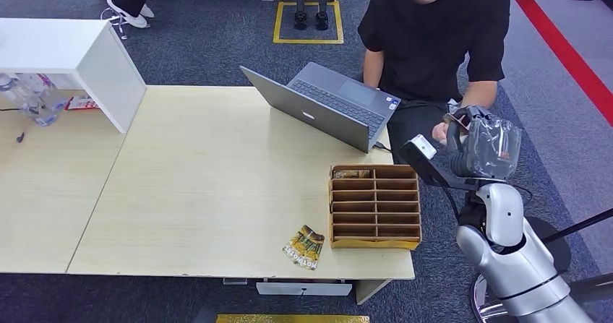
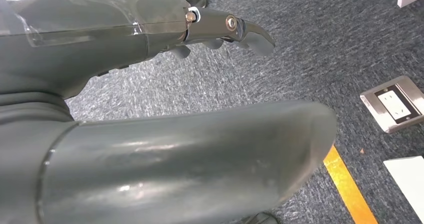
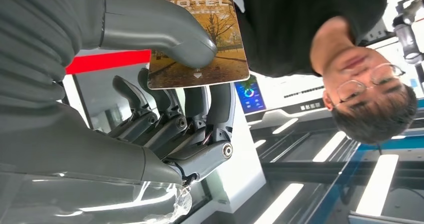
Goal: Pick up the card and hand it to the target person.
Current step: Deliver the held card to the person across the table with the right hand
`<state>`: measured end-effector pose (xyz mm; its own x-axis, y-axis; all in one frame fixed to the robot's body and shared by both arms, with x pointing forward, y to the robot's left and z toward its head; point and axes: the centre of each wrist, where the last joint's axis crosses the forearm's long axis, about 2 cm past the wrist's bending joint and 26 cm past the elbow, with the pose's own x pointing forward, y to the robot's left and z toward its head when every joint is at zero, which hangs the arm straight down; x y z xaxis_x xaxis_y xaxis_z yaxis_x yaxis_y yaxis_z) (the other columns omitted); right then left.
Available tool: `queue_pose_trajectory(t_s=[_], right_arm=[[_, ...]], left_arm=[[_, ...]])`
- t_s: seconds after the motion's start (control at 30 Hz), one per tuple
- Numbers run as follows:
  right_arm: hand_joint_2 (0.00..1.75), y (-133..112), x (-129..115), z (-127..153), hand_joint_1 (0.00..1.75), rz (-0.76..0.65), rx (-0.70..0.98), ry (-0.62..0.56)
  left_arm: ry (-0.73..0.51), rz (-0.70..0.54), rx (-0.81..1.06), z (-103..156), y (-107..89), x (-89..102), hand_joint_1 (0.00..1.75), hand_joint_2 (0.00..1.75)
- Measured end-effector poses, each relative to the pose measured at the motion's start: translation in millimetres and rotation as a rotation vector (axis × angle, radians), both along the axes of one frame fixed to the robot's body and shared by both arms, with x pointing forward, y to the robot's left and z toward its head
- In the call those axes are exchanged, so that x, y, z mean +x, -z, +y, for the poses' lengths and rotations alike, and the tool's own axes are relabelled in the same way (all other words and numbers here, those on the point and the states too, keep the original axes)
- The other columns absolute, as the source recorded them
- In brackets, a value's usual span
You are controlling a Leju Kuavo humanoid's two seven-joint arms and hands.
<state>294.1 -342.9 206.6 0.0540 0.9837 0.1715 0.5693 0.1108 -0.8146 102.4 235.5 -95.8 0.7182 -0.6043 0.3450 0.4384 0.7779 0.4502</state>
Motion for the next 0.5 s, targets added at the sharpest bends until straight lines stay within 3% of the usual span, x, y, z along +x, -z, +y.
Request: queue_pose_trajectory(t_s=[0.13, 0.5], right_arm=[[1.75, 10.9, 2.3, -3.9, 1.60, 0.009, 0.001, 0.012], [1.75, 34.2, 5.2, -4.7, 1.51, 0.079, 0.008, 0.041]], left_arm=[[0.001, -0.001, -0.001, -0.5, -0.1, 0.2, 0.00, 0.00], [0.008, -0.004, 0.000, -0.8, -0.3, 1.0, 0.00, 0.00]])
